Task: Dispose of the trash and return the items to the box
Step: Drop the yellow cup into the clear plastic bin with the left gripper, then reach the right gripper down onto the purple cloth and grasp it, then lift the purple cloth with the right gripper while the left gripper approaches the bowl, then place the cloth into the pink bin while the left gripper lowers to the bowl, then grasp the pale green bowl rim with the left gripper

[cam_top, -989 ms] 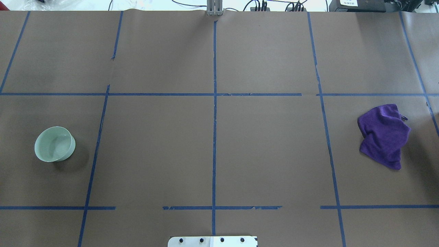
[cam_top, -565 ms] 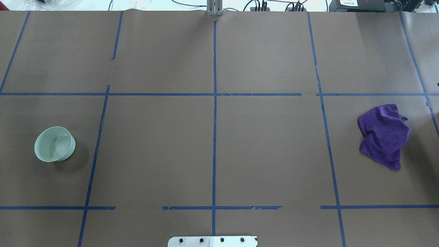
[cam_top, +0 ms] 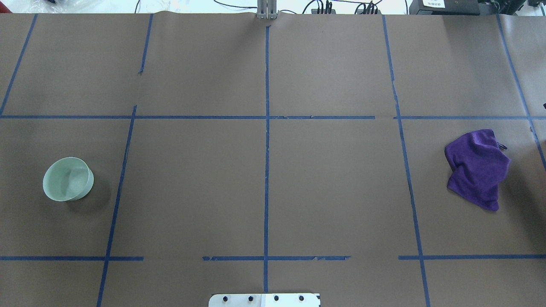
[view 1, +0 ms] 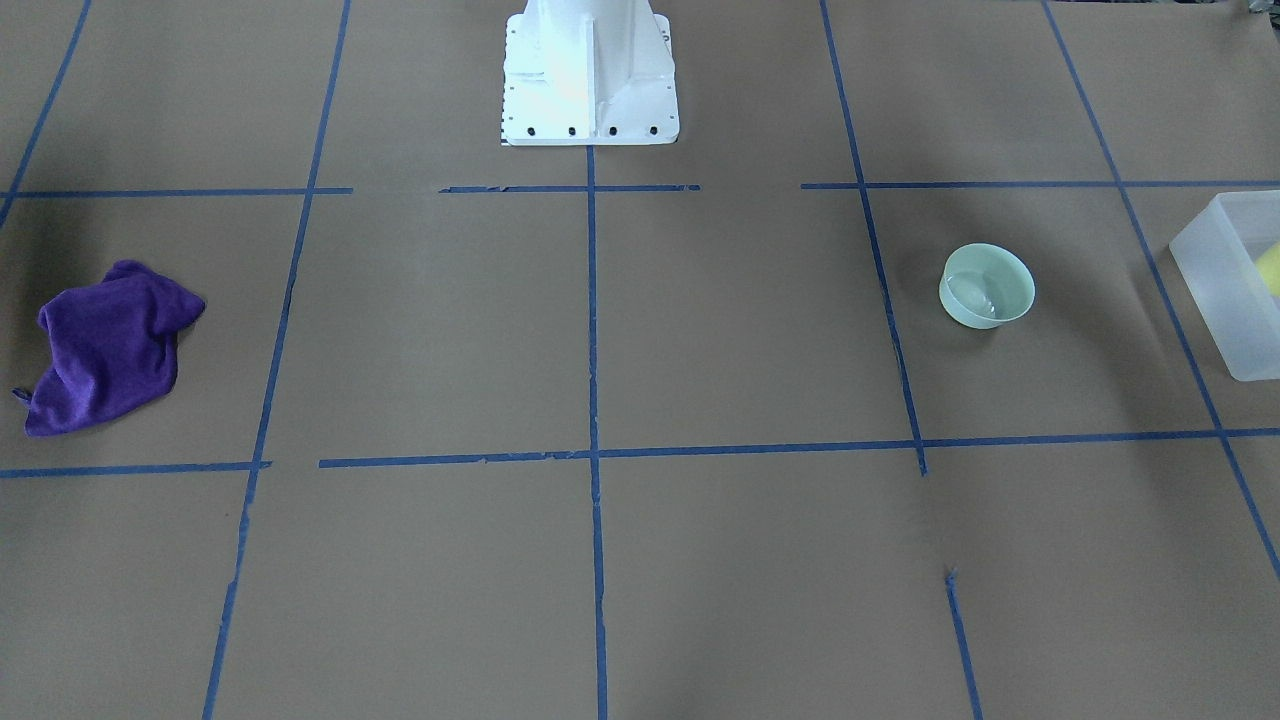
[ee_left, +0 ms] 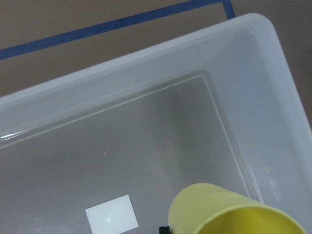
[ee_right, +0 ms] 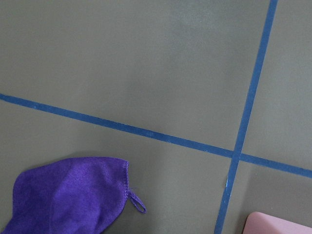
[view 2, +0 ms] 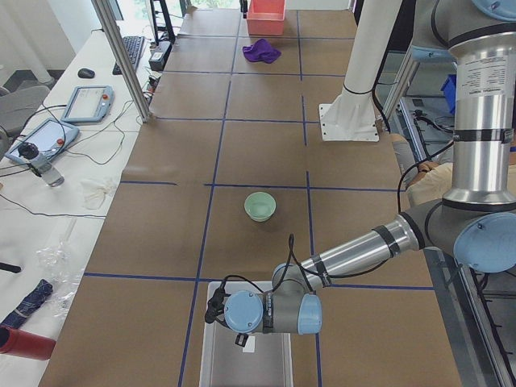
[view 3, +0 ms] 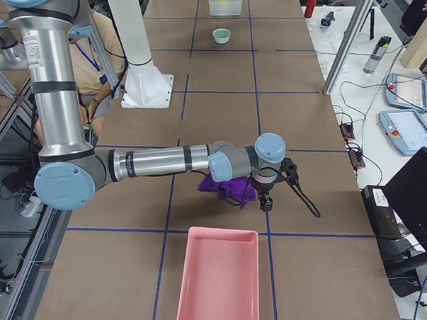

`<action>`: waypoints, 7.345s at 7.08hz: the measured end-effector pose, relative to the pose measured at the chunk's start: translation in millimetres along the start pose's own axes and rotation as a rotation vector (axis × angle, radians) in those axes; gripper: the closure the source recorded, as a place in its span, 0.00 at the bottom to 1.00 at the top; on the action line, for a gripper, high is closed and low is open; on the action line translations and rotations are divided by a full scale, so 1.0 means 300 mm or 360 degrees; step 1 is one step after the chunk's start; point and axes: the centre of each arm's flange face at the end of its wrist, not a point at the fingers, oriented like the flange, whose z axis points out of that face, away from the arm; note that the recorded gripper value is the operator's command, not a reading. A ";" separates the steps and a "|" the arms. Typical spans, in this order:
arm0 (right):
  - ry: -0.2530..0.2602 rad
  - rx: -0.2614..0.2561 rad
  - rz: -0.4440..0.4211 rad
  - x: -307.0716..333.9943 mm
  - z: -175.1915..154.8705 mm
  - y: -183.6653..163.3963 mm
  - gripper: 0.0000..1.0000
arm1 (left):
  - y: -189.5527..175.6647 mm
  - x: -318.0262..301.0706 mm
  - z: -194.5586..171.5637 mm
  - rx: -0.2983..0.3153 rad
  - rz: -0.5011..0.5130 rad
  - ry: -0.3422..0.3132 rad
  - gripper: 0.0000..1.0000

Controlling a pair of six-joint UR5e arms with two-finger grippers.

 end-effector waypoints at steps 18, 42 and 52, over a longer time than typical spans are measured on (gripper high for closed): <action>-0.0285 -0.0106 0.0804 -0.373 0.377 0.269 1.00 | -0.300 0.345 -0.391 0.0386 -0.0284 0.0062 0.01; 0.0115 0.0092 0.0336 0.602 -0.153 0.622 0.00 | -0.324 1.223 0.322 0.0176 -0.0340 0.0114 0.06; -0.0113 0.0187 0.0299 0.517 -0.176 0.556 0.00 | -0.294 1.216 0.236 0.0254 -0.0284 0.0037 1.00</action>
